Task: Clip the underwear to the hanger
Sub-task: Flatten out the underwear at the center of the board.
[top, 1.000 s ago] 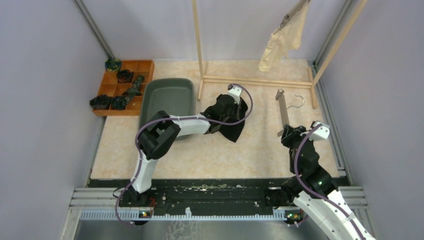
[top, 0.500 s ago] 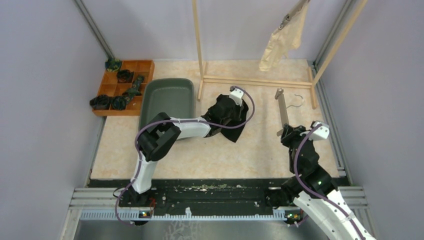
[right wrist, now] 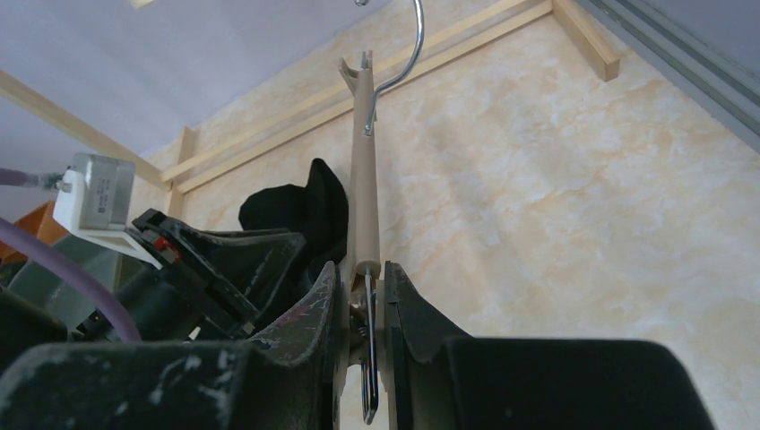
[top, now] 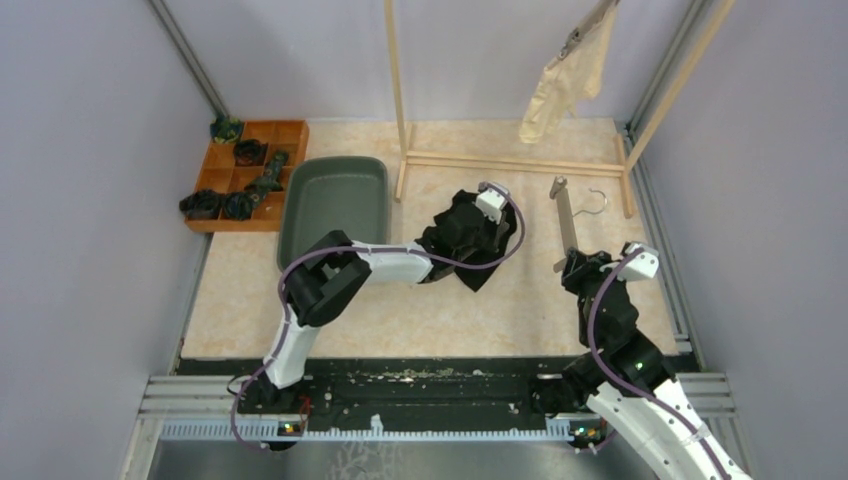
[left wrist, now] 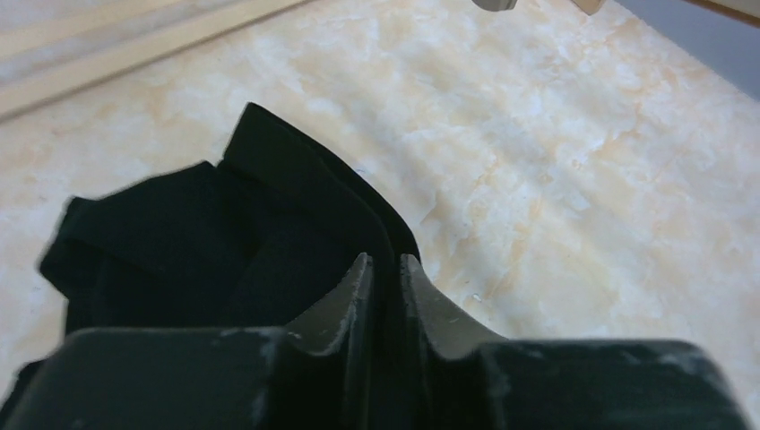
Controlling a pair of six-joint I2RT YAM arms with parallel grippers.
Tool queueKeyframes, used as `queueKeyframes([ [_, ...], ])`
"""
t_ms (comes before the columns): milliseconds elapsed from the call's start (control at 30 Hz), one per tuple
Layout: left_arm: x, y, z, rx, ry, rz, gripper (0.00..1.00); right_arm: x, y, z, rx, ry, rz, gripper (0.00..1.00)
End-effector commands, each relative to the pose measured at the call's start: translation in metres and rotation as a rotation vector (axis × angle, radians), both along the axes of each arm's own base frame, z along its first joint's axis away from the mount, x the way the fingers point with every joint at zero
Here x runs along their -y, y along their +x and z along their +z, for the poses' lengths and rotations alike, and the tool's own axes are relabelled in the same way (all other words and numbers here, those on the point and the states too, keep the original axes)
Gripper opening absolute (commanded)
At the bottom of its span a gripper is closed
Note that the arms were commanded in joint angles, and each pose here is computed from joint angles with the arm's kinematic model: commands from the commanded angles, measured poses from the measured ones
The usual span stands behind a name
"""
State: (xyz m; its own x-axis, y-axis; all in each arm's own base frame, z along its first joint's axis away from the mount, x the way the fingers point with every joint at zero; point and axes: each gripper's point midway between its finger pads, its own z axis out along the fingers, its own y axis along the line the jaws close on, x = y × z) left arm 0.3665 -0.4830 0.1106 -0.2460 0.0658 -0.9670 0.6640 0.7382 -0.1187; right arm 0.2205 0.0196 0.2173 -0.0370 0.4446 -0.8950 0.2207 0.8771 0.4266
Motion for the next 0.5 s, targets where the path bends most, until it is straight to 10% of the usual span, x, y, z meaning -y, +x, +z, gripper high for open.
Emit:
queueKeyframes([
  [0, 0.011, -0.007, -0.006, -0.023, -0.044, -0.063, 0.44, -0.001, 0.002, 0.018, 0.056, 0.029, 0.001, 0.0],
  [133, -0.006, -0.014, 0.008, 0.002, -0.069, -0.04, 0.77, -0.001, 0.002, 0.017, 0.054, 0.028, 0.002, 0.0],
  [467, -0.058, -0.039, 0.06, 0.07, -0.198, -0.007, 0.84, -0.004, 0.003, 0.017, 0.055, 0.03, 0.012, 0.0],
])
